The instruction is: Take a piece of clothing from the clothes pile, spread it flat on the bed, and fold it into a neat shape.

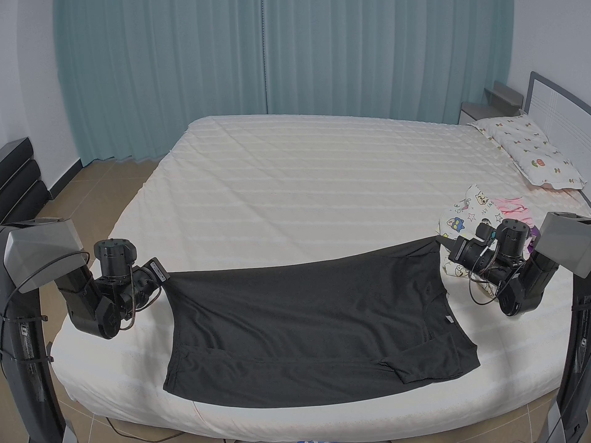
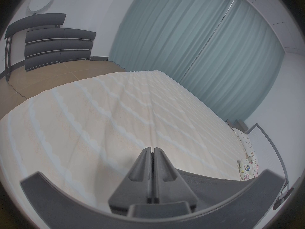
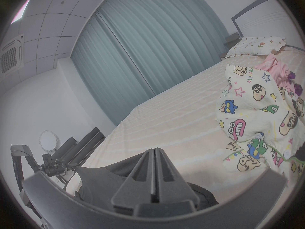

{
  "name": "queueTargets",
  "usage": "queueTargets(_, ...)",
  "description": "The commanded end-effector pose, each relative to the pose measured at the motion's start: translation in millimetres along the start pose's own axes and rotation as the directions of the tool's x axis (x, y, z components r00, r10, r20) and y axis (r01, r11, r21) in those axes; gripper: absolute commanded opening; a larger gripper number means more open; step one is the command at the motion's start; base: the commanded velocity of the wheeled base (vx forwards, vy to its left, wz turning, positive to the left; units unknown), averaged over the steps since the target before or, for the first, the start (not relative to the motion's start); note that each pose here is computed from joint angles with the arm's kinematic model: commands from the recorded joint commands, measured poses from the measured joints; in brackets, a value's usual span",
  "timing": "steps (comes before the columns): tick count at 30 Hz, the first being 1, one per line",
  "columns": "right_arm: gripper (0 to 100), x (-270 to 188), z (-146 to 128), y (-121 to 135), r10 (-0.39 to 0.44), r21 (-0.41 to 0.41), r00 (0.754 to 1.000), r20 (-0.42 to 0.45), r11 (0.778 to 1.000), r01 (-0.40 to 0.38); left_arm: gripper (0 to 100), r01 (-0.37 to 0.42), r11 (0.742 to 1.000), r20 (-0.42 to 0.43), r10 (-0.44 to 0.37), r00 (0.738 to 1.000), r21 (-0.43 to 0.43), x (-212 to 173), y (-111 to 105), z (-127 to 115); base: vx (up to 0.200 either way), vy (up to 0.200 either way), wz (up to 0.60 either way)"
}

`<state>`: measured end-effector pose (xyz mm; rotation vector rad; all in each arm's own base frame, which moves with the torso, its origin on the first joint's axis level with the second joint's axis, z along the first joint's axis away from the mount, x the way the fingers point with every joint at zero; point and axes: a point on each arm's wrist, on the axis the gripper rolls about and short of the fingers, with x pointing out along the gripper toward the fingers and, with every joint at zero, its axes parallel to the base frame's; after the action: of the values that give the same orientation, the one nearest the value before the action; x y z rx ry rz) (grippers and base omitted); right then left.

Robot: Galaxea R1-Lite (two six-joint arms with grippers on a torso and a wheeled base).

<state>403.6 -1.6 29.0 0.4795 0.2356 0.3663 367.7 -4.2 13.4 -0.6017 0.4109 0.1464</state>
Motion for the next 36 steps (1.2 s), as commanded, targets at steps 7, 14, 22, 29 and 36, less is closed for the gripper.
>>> queueTargets(7,0,-15.0,-6.9,0.9,-0.016,0.017,0.999,-0.036,1.000,0.016,0,-0.019,1.000,-0.020,0.019,1.000,0.001,-2.9,5.1,-4.6,0.000,0.000,0.00)
queueTargets(14,0,-39.2,-7.2,6.9,-0.013,0.033,0.996,-0.084,0.999,0.016,0,-0.046,0.999,-0.062,0.047,0.997,0.028,-15.8,11.9,-13.7,0.000,0.000,0.00)
queueTargets(22,0,-67.6,-29.0,-2.5,-0.029,0.022,0.982,-0.188,0.999,0.034,0,-0.072,0.995,-0.122,0.079,0.989,0.062,-33.2,24.7,-32.2,0.000,0.000,0.00)
queueTargets(29,0,-83.1,-46.8,-8.5,-0.051,0.013,0.964,-0.261,0.998,0.056,0,-0.064,0.993,-0.148,0.079,0.986,0.103,-47.3,29.4,-46.9,0.000,0.000,0.00)
queueTargets(36,0,-94.2,-69.1,-19.7,-0.084,-0.022,0.938,-0.337,0.996,0.082,0,-0.062,0.990,-0.209,0.088,0.974,0.128,-55.3,31.3,-67.9,0.000,0.000,0.00)
